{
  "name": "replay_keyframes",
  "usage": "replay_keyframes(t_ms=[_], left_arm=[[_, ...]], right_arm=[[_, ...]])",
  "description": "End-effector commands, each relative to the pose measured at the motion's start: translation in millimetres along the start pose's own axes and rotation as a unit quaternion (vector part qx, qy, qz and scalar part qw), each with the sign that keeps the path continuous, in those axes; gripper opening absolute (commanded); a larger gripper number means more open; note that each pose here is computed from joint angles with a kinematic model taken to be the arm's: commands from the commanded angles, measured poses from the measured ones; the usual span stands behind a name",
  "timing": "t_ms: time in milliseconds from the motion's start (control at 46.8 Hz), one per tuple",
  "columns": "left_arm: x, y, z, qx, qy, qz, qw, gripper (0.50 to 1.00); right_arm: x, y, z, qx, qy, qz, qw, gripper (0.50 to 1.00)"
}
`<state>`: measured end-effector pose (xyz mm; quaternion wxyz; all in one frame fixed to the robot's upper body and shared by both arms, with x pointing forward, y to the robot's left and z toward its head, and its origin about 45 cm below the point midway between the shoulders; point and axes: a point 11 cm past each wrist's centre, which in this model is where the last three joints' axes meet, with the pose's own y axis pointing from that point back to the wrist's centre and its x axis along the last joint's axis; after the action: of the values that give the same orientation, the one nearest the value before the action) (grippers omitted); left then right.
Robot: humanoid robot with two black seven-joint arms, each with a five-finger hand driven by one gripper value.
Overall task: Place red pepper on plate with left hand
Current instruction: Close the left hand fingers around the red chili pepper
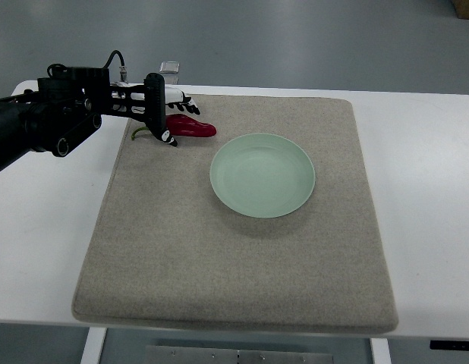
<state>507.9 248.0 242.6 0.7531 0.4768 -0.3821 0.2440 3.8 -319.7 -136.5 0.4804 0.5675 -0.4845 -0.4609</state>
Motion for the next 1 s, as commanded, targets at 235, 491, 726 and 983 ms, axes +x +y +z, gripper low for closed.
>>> replay_keyframes(t_ms=[235, 491, 726, 983], left_arm=[[-0.1, -0.3, 0.6, 0.000, 0.000, 0.000, 1.000, 0.698], [-1.6, -1.0, 1.2, -0.001, -0.001, -0.003, 1.000, 0.628], [-1.5, -0.8, 0.8, 0.000, 0.000, -0.003, 1.000, 0.500], [4.2, 0.2, 2.1, -0.002, 0.002, 0.003, 1.000, 0.500]], right_arm=[[0.0, 0.0, 0.0, 0.000, 0.000, 0.000, 1.000, 0.932], [0.0, 0.0, -0.1, 0.000, 0.000, 0.000, 1.000, 0.932], [0.0, 0.0, 0.0, 0.000, 0.000, 0.000, 1.000, 0.932], [0.0, 0.0, 0.0, 0.000, 0.000, 0.000, 1.000, 0.932]])
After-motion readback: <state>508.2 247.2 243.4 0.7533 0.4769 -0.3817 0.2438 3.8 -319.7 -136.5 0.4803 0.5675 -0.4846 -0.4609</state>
